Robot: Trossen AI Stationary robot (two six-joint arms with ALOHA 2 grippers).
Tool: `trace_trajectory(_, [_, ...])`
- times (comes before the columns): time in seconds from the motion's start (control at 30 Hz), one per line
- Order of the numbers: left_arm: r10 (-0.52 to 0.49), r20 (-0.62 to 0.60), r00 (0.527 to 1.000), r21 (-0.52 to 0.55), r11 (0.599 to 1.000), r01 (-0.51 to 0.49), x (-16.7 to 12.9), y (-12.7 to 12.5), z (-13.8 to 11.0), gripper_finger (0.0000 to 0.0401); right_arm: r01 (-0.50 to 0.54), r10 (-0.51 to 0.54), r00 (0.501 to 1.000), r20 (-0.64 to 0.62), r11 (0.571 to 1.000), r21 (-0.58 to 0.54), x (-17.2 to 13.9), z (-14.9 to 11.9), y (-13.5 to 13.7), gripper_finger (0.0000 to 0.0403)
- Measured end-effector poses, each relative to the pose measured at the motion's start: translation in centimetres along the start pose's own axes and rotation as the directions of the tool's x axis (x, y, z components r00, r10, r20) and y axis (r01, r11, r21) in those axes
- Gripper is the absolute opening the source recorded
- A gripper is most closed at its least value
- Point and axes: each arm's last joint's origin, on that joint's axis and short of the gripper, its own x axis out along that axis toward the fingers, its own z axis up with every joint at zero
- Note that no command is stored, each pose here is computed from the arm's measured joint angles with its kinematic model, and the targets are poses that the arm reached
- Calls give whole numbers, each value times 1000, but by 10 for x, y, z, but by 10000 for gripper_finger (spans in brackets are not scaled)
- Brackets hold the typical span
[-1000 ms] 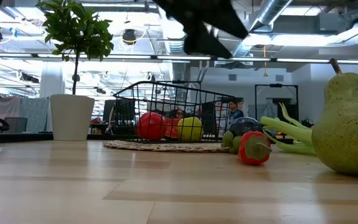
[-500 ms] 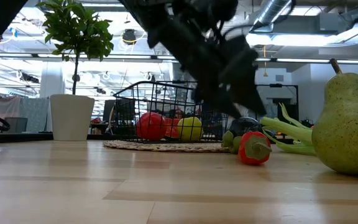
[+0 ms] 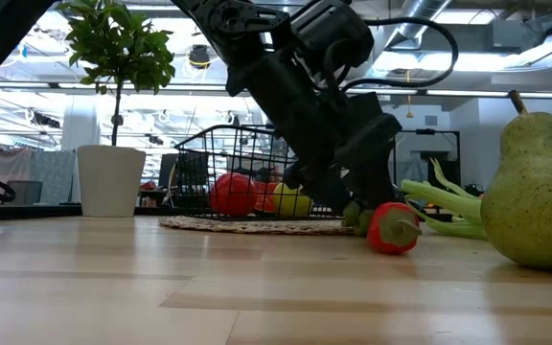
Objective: Build produce basket
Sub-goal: Put the black mangosteen into the wire basket
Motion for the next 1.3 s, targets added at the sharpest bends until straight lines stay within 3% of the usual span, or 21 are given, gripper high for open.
trace_trajectory(0.4, [-2,18,1000,-20,1000,3,0,-2,1,257,-1,1,1000,0,1000,-2,0,0,0,291])
trace_trajectory(0.67, [-33,45,998,-87,996,37,-4,-10,4,255,0,1,1000,0,1000,-5,0,0,0,291])
trace_trajectory(0.93, [-56,122,991,-92,994,67,-36,-18,49,255,-1,1,1000,1,1000,-21,0,0,0,291])
trace_trajectory(1.07, [-40,122,992,-105,993,53,-68,-12,81,255,-1,1,1000,1,1000,-23,0,0,0,291])
trace_trajectory(1.17, [14,137,991,-105,995,1,-99,0,105,255,-2,2,1000,4,1000,-27,0,0,0,291])
trace_trajectory(1.3, [155,179,972,-96,986,-140,-138,24,130,255,-5,5,1000,14,1000,-28,0,0,0,291])
